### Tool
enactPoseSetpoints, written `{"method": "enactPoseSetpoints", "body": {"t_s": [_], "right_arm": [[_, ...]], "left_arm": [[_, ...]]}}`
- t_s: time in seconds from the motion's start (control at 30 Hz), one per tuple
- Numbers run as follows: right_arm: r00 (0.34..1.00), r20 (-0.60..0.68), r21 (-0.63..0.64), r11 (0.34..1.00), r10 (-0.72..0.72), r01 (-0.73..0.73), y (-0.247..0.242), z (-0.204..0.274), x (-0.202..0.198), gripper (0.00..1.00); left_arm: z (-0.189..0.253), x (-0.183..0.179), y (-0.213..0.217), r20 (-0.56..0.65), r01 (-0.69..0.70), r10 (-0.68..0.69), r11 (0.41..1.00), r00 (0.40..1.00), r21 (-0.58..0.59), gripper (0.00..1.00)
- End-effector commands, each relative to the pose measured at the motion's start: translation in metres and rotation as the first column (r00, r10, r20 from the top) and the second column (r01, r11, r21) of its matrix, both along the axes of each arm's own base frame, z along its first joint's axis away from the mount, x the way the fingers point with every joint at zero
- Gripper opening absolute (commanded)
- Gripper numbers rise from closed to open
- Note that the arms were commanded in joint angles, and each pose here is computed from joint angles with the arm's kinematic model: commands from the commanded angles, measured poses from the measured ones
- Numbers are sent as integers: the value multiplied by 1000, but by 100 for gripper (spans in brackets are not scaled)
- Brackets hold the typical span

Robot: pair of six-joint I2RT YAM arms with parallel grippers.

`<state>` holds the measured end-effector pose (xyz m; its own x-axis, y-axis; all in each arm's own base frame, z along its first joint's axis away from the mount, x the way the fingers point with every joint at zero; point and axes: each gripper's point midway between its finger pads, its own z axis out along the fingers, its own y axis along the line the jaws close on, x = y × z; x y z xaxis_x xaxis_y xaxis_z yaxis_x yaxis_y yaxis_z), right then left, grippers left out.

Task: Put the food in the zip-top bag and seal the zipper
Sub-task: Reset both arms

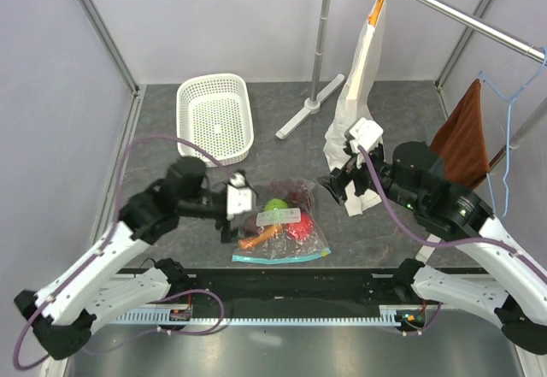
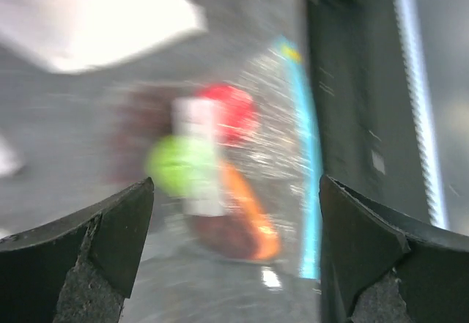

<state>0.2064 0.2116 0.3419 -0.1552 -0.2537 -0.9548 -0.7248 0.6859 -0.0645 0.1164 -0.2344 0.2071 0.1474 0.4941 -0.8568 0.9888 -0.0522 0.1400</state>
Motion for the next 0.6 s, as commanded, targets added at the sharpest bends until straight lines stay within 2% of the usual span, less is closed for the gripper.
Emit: {"method": "enactPoseSetpoints", "body": {"t_s": [0.0,0.03,0.1,0.17,0.23,0.4,0.57], "right_arm": [[982,93,-81,984,166,-158,-14,12,-31,98],[980,97,-97,982,172,-163,-17,10,-33,98],[983,84,-121,981,161,-150,-27,2,-38,98],[987,73,-131,982,145,-135,-35,-4,-41,98],[991,72,-132,986,113,-103,-46,-12,-41,98],[995,57,-126,990,78,-70,-63,-29,-48,98],[998,43,-127,991,52,-46,-69,-40,-49,98]], "left_arm": [[109,59,33,79,-371,384,918,920,-142,100],[93,63,40,20,-429,429,903,903,-32,100],[108,75,57,28,-532,532,846,846,16,100],[98,72,68,-26,-568,572,818,820,91,100],[94,70,78,-88,-613,620,784,779,94,100],[87,74,108,-128,-744,747,663,652,85,100],[75,78,120,-111,-784,790,613,603,95,100]]}}
